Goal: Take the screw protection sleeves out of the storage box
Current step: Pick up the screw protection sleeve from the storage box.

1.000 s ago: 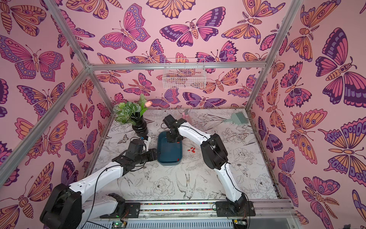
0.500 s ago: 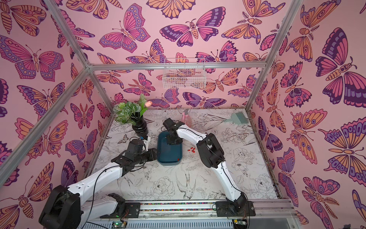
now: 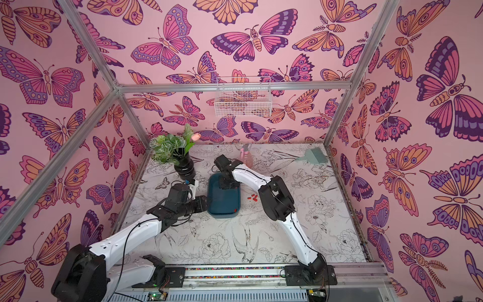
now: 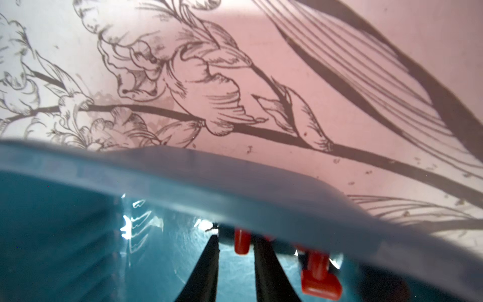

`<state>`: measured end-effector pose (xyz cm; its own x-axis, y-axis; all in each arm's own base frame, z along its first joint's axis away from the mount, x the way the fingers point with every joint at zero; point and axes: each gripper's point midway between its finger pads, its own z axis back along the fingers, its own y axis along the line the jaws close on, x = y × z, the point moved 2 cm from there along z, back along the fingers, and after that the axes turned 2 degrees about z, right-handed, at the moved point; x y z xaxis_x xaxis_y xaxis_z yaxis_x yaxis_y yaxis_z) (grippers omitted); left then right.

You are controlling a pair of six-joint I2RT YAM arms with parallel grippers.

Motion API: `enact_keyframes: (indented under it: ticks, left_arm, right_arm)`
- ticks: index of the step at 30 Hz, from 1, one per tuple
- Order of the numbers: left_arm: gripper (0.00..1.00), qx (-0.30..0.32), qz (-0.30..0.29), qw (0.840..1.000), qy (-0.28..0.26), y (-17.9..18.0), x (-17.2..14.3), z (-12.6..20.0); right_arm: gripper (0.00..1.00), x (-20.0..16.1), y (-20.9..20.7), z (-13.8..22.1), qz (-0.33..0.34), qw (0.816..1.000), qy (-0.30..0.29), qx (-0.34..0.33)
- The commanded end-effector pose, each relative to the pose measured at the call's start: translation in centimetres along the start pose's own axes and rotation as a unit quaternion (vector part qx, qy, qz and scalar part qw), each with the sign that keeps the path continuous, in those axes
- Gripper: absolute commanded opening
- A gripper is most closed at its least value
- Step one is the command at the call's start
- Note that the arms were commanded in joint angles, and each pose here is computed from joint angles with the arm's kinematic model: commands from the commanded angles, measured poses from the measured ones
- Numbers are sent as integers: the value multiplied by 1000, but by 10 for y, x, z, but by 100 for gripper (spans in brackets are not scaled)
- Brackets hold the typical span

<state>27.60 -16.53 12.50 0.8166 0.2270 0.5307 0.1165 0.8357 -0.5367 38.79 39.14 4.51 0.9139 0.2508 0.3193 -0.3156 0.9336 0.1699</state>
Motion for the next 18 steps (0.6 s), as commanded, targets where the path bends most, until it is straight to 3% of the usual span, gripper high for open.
enact_keyframes:
  ticks: [1, 11, 18]
  left_arm:
    - [47, 3, 0, 1000, 11, 2, -7, 0]
    - [47, 5, -3, 1000, 14, 4, -9, -1]
    - [46, 7, -3, 1000, 15, 5, -10, -2]
  right_arm:
    - [29, -2, -12, -12, -11, 1000, 11, -23]
    - [30, -3, -14, -20, -12, 999, 14, -27]
    - [18, -3, -13, -18, -11, 1000, 15, -24]
